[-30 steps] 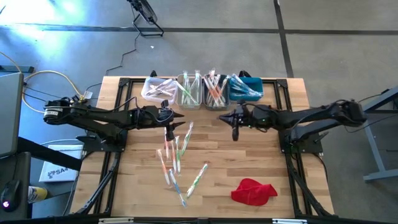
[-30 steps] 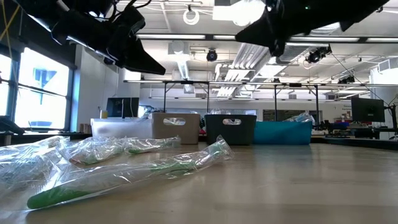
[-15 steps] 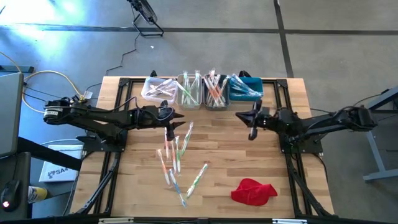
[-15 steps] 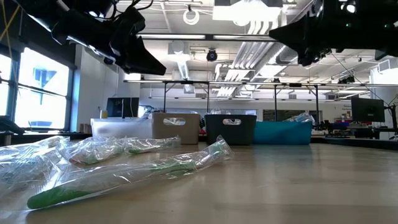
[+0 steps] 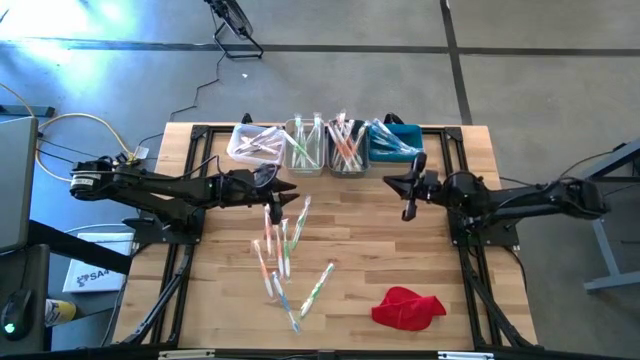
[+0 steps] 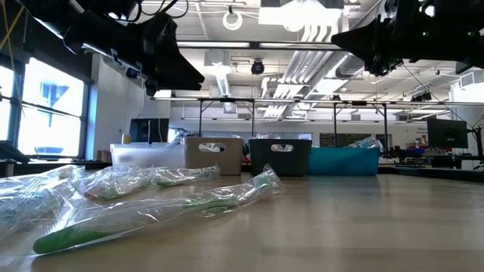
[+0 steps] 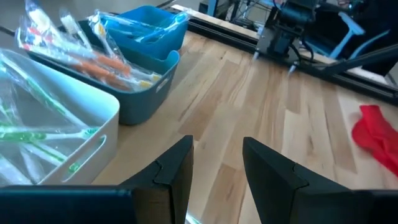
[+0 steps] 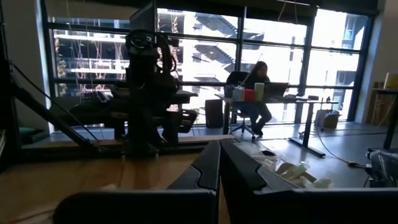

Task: Pick & Place Toothbrushes
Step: Put the green toothbrush into the gray bin

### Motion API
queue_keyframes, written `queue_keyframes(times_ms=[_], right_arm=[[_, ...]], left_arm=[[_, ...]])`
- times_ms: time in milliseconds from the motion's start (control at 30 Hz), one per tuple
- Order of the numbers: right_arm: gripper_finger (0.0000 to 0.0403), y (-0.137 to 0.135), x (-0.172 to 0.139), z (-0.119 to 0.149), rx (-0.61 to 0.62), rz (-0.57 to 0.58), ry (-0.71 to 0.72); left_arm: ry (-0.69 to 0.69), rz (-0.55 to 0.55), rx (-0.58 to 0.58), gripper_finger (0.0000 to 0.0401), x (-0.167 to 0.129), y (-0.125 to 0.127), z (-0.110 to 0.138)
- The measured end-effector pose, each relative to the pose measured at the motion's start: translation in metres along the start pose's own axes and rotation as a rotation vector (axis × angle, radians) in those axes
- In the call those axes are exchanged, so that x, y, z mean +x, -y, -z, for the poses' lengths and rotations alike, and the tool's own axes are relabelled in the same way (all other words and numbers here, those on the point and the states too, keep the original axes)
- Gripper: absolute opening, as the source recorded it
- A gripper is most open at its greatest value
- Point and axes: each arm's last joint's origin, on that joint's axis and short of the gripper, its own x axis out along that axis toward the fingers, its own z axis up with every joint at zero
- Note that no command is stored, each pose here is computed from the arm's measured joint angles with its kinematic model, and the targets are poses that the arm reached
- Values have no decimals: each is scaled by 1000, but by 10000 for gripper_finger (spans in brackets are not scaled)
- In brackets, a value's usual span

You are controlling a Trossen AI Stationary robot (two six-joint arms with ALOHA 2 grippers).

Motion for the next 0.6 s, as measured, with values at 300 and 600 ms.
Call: queue_keyframes(times_ms=[300, 600], right_arm=[[3, 11, 0, 8, 84, 64, -79], [4, 13, 1, 10, 88, 78, -88]], left_arm=[[-34, -14, -71, 136, 6, 0, 5], [-175, -22, -49, 136, 29, 22, 5]])
